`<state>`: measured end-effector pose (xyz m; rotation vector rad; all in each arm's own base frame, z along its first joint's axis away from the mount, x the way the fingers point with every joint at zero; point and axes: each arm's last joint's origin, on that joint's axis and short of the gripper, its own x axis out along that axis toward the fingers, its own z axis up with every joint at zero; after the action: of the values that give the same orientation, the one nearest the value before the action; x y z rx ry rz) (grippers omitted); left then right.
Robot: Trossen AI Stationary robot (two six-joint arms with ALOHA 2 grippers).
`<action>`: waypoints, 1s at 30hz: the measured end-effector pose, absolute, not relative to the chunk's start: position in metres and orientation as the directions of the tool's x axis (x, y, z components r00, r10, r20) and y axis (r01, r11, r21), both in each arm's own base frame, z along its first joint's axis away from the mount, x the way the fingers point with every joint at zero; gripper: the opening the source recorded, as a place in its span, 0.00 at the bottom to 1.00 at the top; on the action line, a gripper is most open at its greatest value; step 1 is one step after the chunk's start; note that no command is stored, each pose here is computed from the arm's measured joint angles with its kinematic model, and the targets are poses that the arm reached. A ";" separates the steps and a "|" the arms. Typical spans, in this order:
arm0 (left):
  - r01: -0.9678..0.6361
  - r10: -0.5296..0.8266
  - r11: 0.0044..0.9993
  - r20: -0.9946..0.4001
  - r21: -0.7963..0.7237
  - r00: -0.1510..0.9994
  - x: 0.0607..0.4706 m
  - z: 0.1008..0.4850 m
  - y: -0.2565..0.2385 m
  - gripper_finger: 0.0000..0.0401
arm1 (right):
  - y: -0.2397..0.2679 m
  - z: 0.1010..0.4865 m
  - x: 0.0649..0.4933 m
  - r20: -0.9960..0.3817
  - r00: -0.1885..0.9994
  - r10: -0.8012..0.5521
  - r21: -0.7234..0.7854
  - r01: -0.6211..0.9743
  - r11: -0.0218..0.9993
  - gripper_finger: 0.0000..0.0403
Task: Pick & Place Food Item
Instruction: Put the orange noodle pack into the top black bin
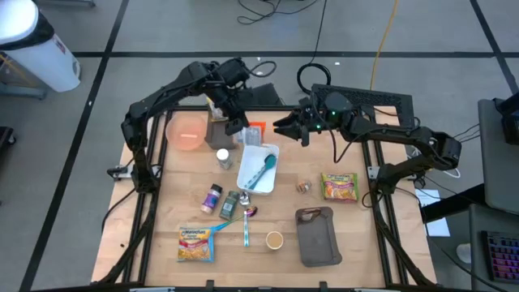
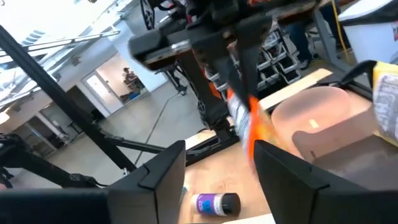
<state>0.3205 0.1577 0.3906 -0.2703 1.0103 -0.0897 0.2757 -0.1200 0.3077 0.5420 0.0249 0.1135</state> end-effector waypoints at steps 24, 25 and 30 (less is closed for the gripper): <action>-0.177 -0.113 0.955 -0.844 -0.238 0.525 0.223 0.380 0.264 0.00 | -0.122 0.298 0.274 -0.081 0.993 0.090 0.567 -0.029 0.823 0.44; -0.173 -0.122 0.953 -0.839 -0.248 0.530 0.221 0.377 0.267 0.00 | -0.122 0.298 0.275 -0.081 0.994 0.078 0.573 -0.017 0.819 0.44; -0.171 -0.180 0.933 -0.821 -0.318 0.542 0.216 0.348 0.279 0.00 | -0.124 0.298 0.275 -0.082 0.996 0.027 0.581 0.026 0.813 0.44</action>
<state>0.2162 0.2789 0.3479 -0.3850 1.0047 -0.0060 0.2746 -0.1239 0.2979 0.6214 0.0884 0.0009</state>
